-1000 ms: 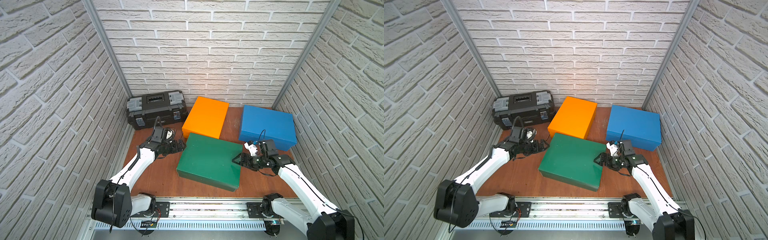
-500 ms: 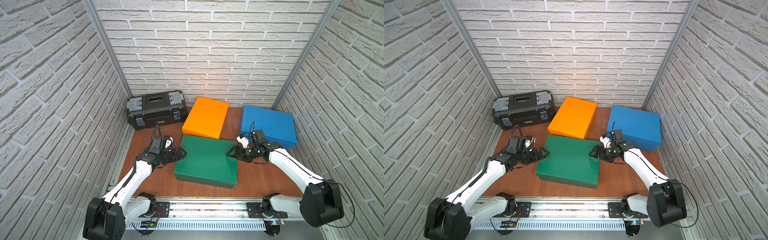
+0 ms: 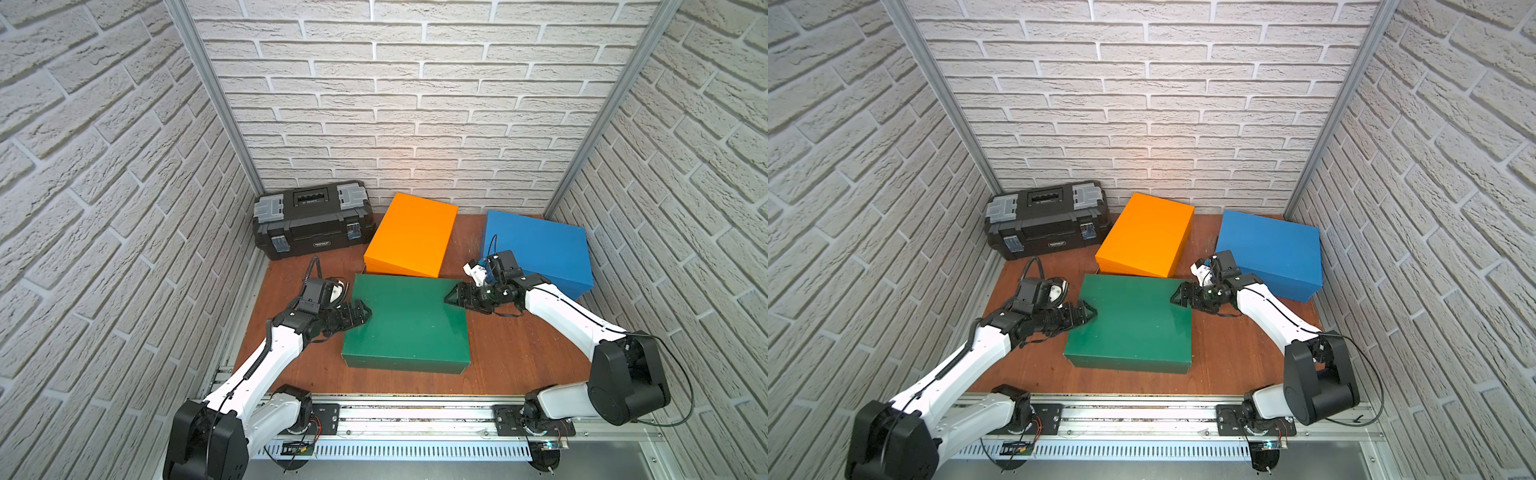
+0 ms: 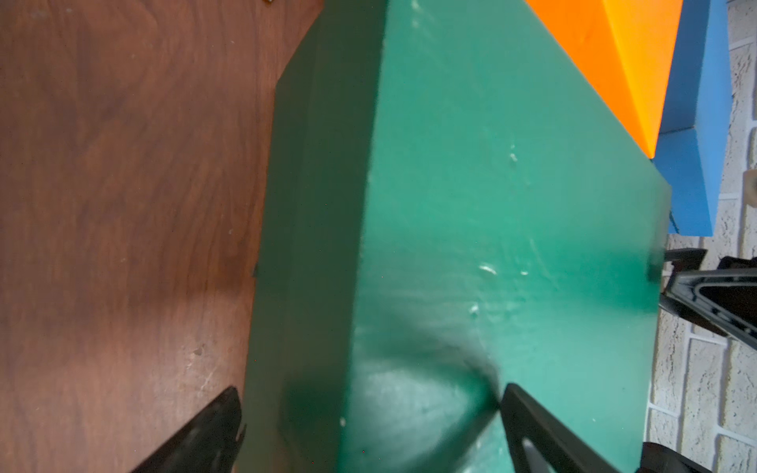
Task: Stack the shoeboxes
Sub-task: Adjust the shoebox at the center of the board, then pick up the shoebox from the center of the board.
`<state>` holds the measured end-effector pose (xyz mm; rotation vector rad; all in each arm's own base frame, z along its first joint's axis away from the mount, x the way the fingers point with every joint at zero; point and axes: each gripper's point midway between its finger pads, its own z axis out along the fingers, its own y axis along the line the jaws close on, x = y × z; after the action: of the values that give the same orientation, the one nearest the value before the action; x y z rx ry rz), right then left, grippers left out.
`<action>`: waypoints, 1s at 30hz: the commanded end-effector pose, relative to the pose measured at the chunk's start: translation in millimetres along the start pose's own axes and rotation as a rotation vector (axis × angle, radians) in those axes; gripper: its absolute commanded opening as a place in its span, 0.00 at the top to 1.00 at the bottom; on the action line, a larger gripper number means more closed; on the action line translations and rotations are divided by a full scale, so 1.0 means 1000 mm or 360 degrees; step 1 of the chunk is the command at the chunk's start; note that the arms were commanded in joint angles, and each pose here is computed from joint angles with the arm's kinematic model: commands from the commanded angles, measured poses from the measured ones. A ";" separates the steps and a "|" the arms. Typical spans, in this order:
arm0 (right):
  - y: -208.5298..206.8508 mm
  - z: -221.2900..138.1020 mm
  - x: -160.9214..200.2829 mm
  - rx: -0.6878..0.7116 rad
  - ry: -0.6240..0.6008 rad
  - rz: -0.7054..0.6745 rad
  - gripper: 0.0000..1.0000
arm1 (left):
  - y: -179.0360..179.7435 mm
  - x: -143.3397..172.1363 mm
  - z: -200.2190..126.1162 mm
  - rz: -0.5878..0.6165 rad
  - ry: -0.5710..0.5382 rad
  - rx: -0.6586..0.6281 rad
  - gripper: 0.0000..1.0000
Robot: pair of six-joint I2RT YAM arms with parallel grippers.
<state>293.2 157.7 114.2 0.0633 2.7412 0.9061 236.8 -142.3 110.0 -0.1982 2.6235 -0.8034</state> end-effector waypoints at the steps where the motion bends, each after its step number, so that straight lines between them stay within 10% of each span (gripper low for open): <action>1: 0.006 -0.012 -0.016 0.0050 -0.0105 -0.0085 0.11 | 0.007 -0.008 -0.009 0.0026 -0.0062 -0.0123 0.02; 14: 0.004 -0.061 -0.042 0.0279 -0.0386 -0.0127 0.08 | -0.001 -0.057 -0.043 0.0160 -0.0315 -0.0265 0.02; 30: 0.042 -0.040 -0.121 0.0045 -0.0472 0.0072 0.07 | -0.039 -0.194 -0.016 0.0299 -0.0479 -0.0250 0.02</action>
<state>379.4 144.6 185.3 0.1715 2.5446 0.7075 382.1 -117.0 191.9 -0.1456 2.4519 -0.4790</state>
